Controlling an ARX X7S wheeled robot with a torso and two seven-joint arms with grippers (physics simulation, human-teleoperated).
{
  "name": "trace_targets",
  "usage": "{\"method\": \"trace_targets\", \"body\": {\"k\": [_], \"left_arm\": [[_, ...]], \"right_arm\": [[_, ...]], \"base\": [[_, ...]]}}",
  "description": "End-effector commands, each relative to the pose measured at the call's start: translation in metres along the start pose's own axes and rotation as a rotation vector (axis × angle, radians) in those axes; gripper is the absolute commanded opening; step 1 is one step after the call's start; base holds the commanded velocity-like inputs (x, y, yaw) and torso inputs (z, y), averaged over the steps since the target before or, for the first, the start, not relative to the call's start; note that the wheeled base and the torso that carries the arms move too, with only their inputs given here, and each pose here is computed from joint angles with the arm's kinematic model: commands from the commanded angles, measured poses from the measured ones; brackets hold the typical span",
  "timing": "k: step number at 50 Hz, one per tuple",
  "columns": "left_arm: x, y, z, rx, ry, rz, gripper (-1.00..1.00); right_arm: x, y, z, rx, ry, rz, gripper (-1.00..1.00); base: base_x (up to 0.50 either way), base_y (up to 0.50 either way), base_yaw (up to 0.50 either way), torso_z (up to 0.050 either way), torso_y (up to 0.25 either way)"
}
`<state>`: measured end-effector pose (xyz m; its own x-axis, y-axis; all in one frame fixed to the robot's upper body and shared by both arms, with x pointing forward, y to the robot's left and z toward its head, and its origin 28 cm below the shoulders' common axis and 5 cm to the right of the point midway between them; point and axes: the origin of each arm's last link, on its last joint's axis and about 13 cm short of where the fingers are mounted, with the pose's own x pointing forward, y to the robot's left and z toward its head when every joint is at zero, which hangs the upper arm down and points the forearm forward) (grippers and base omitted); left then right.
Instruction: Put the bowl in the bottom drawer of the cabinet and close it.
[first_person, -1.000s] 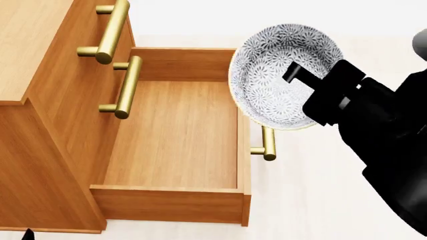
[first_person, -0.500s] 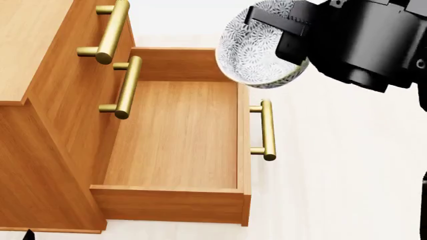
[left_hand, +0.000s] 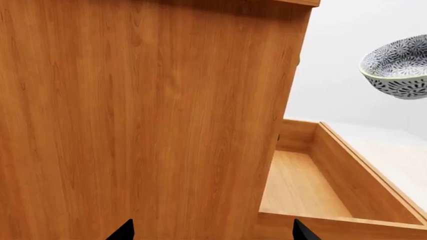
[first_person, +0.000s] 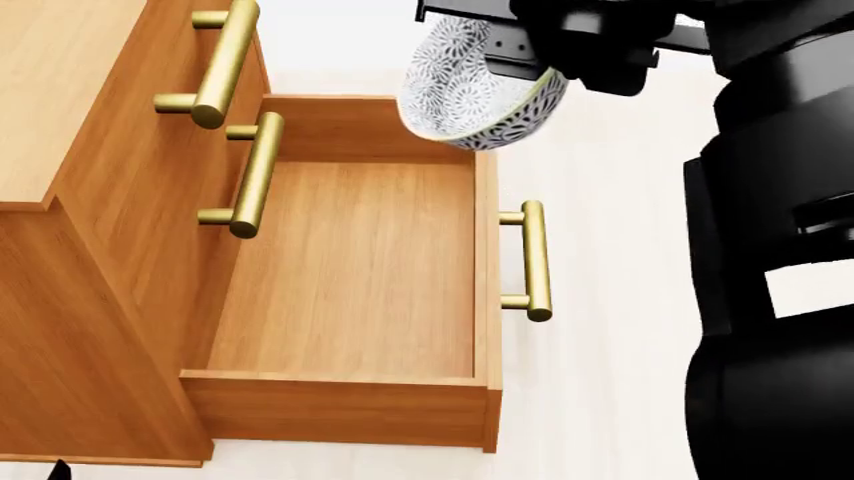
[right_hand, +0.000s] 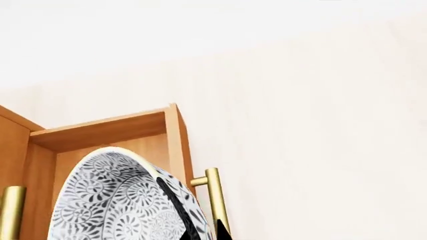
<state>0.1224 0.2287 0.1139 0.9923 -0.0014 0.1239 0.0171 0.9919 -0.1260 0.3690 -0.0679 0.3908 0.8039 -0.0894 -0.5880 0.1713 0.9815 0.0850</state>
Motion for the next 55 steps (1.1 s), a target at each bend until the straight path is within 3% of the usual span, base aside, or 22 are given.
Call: {"method": "trace_targets", "body": {"k": [1, 55], "left_arm": [[0.000, 0.000, 0.000, -0.001, -0.001, 0.001, 1.00], [0.000, 0.003, -0.001, -0.002, 0.001, 0.011, 1.00]], "right_arm": [[0.004, 0.009, 0.001, -0.053, 0.003, -0.040, -1.00], [0.057, 0.027, -0.052, -0.135, 0.109, 0.085, -1.00]], "base": [[0.00, 0.00, 0.00, 0.000, 0.000], [0.00, 0.00, 0.00, 0.000, 0.000]]}}
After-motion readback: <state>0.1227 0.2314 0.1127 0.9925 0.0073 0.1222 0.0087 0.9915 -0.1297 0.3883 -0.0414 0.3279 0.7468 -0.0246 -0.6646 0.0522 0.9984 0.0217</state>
